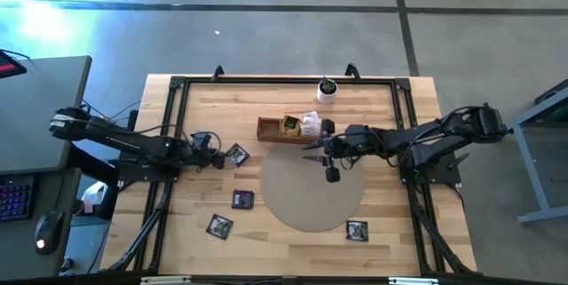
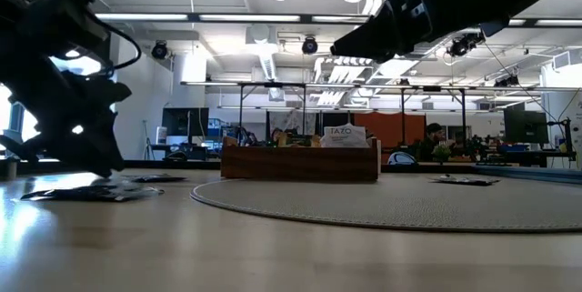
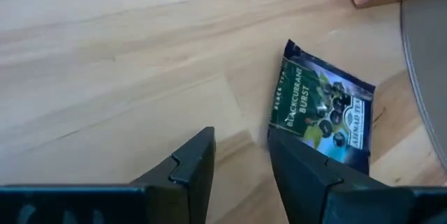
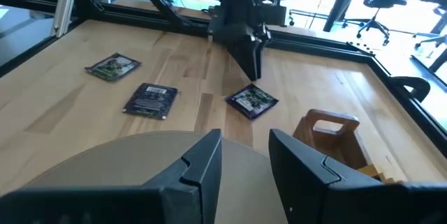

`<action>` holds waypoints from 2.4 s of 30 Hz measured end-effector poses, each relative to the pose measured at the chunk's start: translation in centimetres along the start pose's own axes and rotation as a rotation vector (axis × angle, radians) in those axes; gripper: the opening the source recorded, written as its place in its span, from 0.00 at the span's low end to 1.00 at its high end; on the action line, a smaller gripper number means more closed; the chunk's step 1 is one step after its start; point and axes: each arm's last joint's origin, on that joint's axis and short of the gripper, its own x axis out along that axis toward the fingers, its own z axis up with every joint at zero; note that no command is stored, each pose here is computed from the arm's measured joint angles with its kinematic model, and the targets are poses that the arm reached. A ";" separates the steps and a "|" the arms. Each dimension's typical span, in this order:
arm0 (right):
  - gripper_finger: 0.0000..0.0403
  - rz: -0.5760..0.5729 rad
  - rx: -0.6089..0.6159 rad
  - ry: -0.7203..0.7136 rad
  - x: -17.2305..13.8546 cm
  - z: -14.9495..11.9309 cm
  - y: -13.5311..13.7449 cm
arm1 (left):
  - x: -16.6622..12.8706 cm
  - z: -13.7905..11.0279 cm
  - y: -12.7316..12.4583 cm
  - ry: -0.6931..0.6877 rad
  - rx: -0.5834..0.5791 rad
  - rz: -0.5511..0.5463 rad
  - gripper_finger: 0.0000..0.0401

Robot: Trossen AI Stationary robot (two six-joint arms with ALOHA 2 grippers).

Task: Pick & Place Tea
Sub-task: Put the dark blue tea bag into the left section of the wooden organizer

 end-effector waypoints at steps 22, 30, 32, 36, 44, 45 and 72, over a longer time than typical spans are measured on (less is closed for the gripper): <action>0.29 0.001 0.007 0.000 0.0 0.0 0.0 | 0.7 -0.1 -0.9 0.006 -0.058 -0.048 0.35; 0.29 0.001 0.019 0.000 0.0 0.0 0.0 | 0.6 -0.1 -1.1 0.020 -0.065 -0.081 0.35; 0.29 0.001 0.033 0.000 0.0 0.0 0.0 | 0.6 -0.1 -1.3 0.027 -0.074 -0.096 0.35; 0.29 0.001 0.034 0.000 0.0 0.0 0.0 | 0.6 -0.1 -1.3 0.040 -0.075 -0.102 0.35; 0.29 0.001 0.034 -0.001 0.0 0.0 0.0 | 1.2 -0.4 -1.3 0.041 -0.098 -0.068 0.35; 0.29 0.001 0.034 -0.002 0.0 0.0 0.0 | 1.3 -0.4 -1.4 0.038 -0.103 -0.066 0.35; 0.29 0.001 0.031 -0.008 0.0 0.1 0.0 | 1.6 0.3 -3.2 -0.100 0.051 -0.178 0.00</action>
